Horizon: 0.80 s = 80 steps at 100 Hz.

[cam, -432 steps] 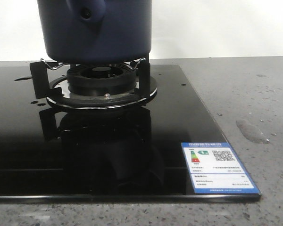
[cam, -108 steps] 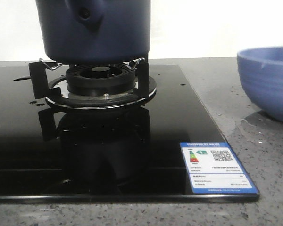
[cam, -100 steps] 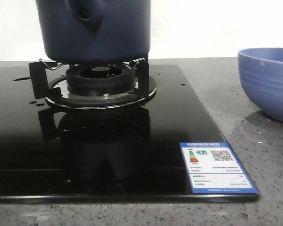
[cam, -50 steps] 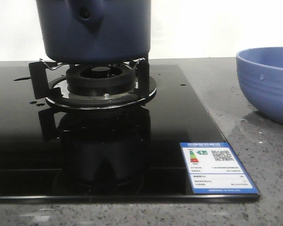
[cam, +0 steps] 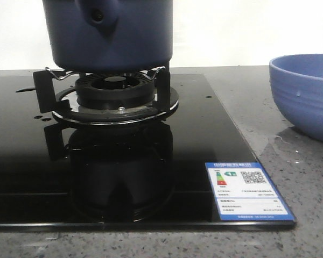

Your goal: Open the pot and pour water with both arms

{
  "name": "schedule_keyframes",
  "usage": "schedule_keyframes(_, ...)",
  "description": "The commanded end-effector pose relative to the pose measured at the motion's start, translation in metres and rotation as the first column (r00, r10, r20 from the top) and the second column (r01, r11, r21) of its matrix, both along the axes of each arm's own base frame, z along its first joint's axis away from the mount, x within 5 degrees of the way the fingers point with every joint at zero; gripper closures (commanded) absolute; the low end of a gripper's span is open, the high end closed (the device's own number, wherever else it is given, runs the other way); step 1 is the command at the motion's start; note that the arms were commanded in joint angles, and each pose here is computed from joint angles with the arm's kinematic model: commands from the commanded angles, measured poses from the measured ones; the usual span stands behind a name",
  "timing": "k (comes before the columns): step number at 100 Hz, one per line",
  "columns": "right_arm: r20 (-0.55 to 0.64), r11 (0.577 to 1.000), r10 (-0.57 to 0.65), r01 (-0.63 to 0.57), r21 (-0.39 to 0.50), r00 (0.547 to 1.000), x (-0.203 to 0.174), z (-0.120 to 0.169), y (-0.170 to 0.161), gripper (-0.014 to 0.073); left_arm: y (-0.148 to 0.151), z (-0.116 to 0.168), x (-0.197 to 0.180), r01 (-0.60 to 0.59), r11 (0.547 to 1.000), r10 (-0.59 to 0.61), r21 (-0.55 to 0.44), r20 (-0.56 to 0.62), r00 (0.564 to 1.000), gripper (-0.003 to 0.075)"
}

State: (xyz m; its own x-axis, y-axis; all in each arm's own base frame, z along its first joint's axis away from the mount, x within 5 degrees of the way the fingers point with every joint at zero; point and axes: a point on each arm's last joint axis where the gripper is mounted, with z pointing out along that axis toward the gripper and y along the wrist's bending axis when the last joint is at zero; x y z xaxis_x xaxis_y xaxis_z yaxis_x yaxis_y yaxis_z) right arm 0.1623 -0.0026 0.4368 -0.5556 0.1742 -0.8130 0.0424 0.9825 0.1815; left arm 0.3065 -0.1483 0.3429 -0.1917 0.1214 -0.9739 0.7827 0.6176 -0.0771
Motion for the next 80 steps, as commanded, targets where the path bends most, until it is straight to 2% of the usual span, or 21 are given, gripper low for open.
schedule_keyframes(1,0.102,1.0,-0.011,0.013,-0.018,0.995,-0.002,0.016,-0.002,0.0074,-0.002,0.023,-0.005,0.023,0.998,-0.019,-0.065,0.068,0.998,0.042)
schedule_keyframes(6,0.096,1.0,-0.01,0.012,-0.018,0.995,-0.002,0.015,-0.002,0.0074,-0.002,0.023,-0.005,0.026,0.998,-0.021,-0.064,0.074,0.997,0.0377)
schedule_keyframes(21,0.087,1.0,-0.009,0.011,-0.018,0.996,-0.002,0.014,-0.001,0.0074,-0.001,0.024,-0.003,0.004,0.996,0.002,-0.091,0.065,0.998,0.0182)
schedule_keyframes(26,0.087,1.0,-0.009,0.011,-0.018,0.996,-0.002,0.014,-0.001,0.0074,-0.001,0.027,-0.004,-0.002,0.994,0.009,-0.107,0.065,0.998,0.0142)
schedule_keyframes(36,0.089,1.0,-0.009,0.011,-0.018,0.996,-0.002,0.014,-0.002,0.0074,0.003,0.036,-0.009,-0.014,0.992,0.025,-0.123,0.088,0.996,0.0132)
schedule_keyframes(50,0.088,0.999,-0.013,0.015,-0.028,0.996,-0.002,0.014,-0.002,0.0074,0.016,0.066,-0.031,-0.018,0.988,0.044,-0.152,0.17,0.984,0.0141)
schedule_keyframes(57,0.095,0.999,-0.011,0.014,-0.029,0.995,-0.004,0.015,-0.002,0.0079,0.026,0.083,-0.048,-0.033,0.984,0.069,-0.175,0.206,0.976,0.019)
schedule_keyframes(63,0.099,1.0,-0.006,0.009,-0.029,0.995,-0.008,0.015,-0.001,0.0127,0.037,0.095,-0.067,-0.071,0.978,0.114,-0.199,0.216,0.97,0.0293)
schedule_keyframes(74,0.093,0.999,0.031,-0.027,-0.044,0.995,-0.017,0.007,0.005,0.0304,0.056,0.103,-0.105,-0.159,0.97,0.2,-0.184,0.237,0.951,0.0514)
schedule_keyframes(80,0.079,0.997,0.066,-0.062,-0.053,0.995,-0.023,-0.003,0.009,0.0454,0.063,0.098,-0.126,-0.176,0.973,0.21,-0.148,0.254,0.944,0.0636)
